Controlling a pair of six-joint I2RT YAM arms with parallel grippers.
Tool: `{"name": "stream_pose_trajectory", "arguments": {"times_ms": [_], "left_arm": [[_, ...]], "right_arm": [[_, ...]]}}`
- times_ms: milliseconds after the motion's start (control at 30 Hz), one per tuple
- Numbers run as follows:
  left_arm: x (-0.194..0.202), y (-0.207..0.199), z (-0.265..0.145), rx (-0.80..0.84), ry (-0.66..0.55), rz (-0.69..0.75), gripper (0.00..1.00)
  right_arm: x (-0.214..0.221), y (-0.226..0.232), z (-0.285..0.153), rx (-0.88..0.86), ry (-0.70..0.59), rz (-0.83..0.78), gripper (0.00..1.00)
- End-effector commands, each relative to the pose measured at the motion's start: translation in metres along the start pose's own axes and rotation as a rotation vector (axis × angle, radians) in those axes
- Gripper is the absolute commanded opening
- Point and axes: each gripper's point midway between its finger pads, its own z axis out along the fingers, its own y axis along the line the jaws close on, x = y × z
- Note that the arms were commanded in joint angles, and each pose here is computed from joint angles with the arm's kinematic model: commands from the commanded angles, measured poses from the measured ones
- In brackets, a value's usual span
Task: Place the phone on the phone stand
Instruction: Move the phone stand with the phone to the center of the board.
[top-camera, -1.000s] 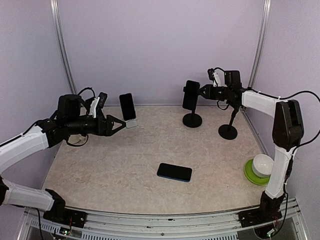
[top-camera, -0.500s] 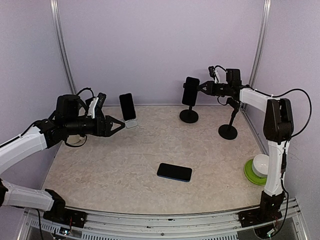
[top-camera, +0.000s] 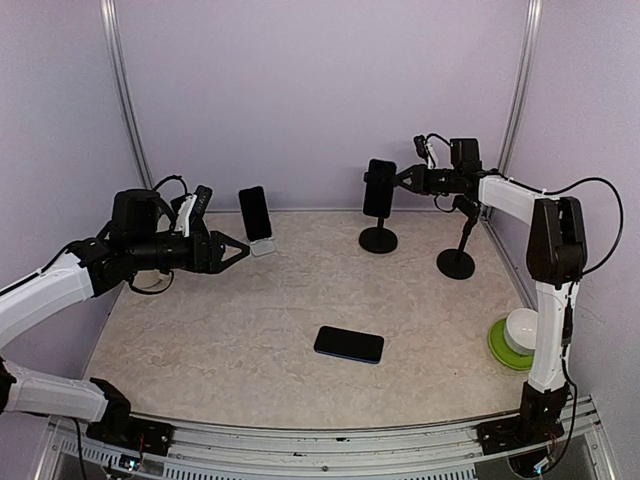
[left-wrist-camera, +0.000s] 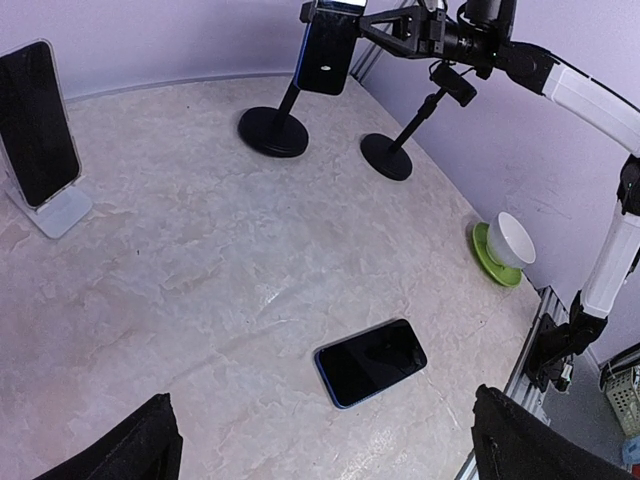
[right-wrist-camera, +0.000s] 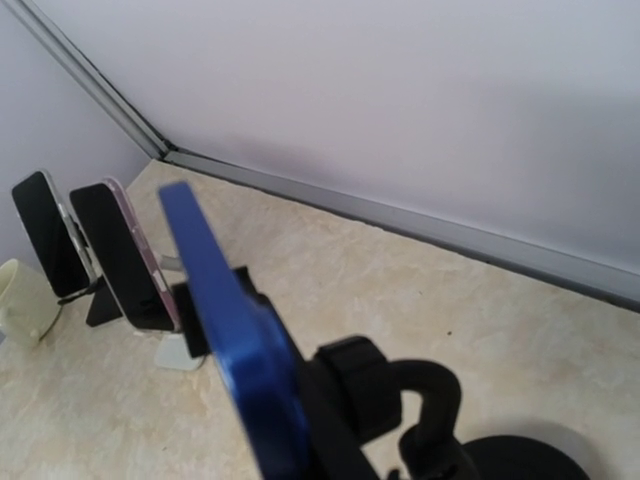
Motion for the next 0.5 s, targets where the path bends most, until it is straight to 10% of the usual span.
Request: {"name": "stream_pose_trajectory", "arguments": {"times_ms": [0, 467], "left_arm": [[-0.005, -0.001, -0.004, 0.008, -0.028, 0.007, 0.99], [-0.005, -0.002, -0.004, 0.013, -0.031, 0.001, 0.99]], "right_arm": [[-0.04, 0.022, -0.011, -0.051, -0.104, -0.126, 0.0], [-0.027, 0.022, -0.004, -0.033, -0.088, -0.18, 0.0]]}}
